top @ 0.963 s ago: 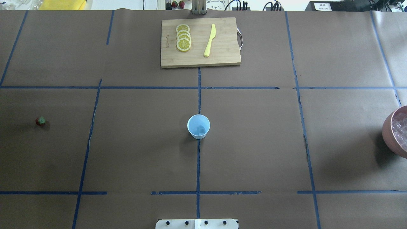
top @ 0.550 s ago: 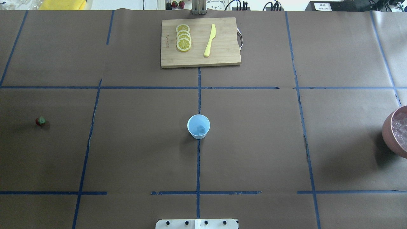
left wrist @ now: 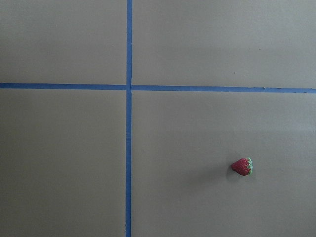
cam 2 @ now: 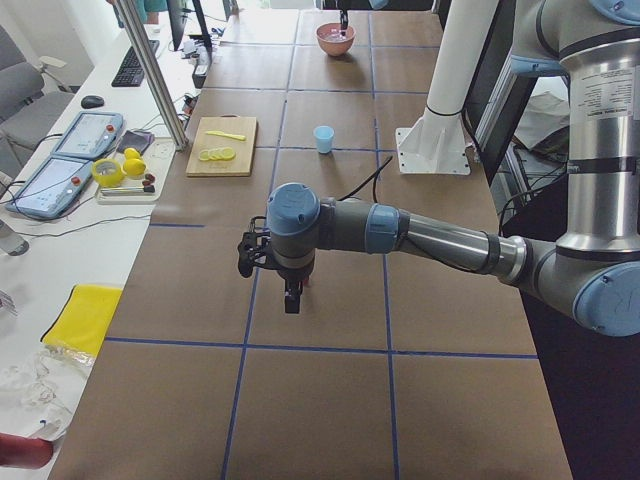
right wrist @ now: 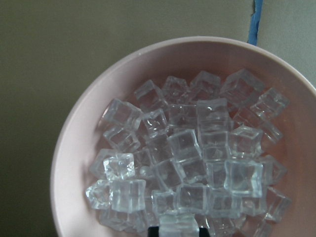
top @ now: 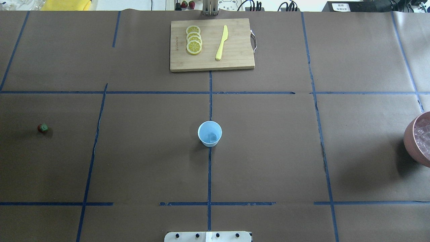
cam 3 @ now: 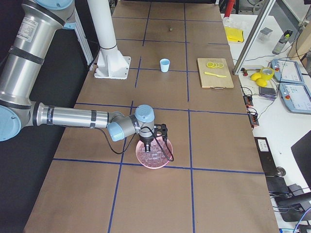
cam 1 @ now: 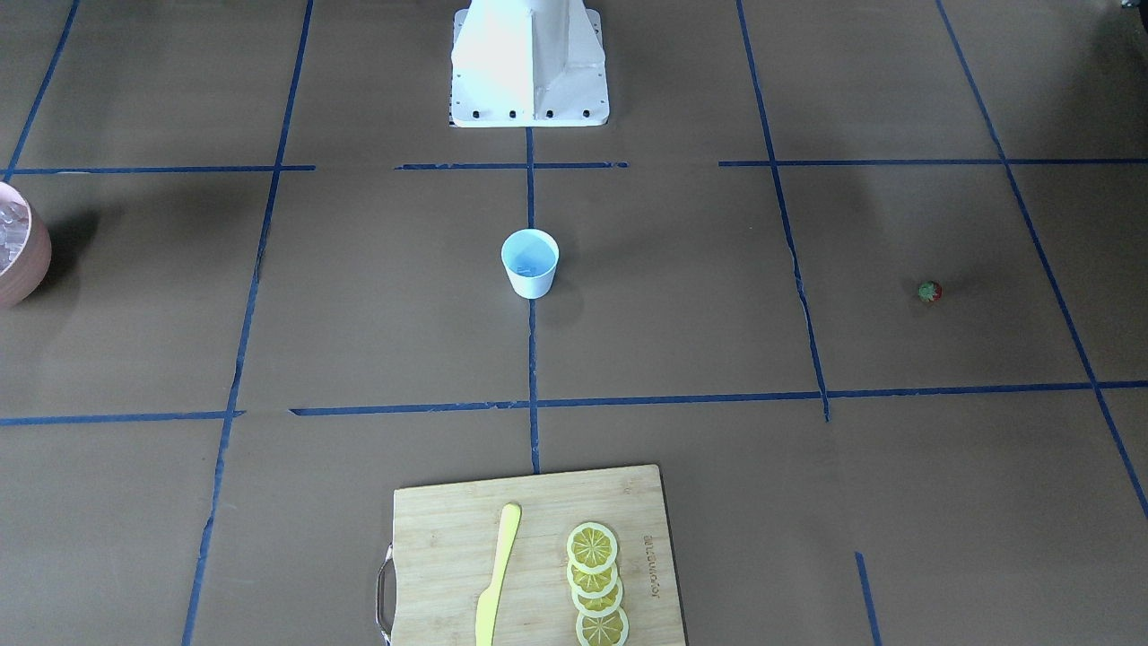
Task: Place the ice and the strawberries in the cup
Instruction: 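Grasp another ice cube with the right gripper and lift it, then carry the ice cube over the blue cup and release it, then move the empty right gripper back to the pink bowl, then lower the right gripper into the bowl and grasp an ice cube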
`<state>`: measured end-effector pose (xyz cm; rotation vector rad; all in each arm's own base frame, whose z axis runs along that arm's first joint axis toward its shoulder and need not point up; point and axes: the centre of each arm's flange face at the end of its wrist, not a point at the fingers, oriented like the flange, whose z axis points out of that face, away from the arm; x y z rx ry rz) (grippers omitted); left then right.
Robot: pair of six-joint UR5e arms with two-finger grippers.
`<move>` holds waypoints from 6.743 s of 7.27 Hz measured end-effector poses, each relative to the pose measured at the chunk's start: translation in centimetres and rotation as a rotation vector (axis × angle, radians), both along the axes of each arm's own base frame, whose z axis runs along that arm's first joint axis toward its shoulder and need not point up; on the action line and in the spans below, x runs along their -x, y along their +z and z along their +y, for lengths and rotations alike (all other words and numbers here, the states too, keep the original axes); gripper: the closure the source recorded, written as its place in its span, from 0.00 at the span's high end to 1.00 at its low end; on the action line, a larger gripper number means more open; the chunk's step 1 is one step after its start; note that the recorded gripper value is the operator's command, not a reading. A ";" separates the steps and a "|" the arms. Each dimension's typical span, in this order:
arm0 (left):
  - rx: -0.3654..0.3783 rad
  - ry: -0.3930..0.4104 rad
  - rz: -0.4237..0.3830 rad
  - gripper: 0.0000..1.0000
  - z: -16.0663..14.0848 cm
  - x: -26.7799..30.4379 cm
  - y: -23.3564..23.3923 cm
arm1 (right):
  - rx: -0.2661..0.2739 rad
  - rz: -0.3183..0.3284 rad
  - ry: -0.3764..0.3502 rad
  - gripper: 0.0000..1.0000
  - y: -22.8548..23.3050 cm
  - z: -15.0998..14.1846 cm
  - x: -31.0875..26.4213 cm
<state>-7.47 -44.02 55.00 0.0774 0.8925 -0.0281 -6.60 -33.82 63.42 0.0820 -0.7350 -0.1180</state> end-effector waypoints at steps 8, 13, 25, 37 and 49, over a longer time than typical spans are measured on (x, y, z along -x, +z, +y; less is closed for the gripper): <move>0.003 0.000 0.000 1.00 0.0 0.0 0.1 | -0.035 -0.026 0.033 0.00 -22.4 -14.5 5.1; 0.019 0.002 -0.001 1.00 -0.1 -0.1 0.9 | 0.134 0.029 0.034 0.00 -46.6 -14.6 30.7; 0.021 0.003 -0.002 1.00 -0.3 -0.1 1.1 | 0.161 0.023 0.046 0.91 -50.3 -9.2 52.2; 0.005 0.003 -0.001 1.00 -0.3 -0.1 0.3 | -0.014 -0.031 0.126 1.00 -41.1 -6.7 31.2; -0.007 0.001 0.000 1.00 -0.1 -0.1 -0.4 | -0.131 0.000 0.003 0.98 3.1 -3.0 -3.9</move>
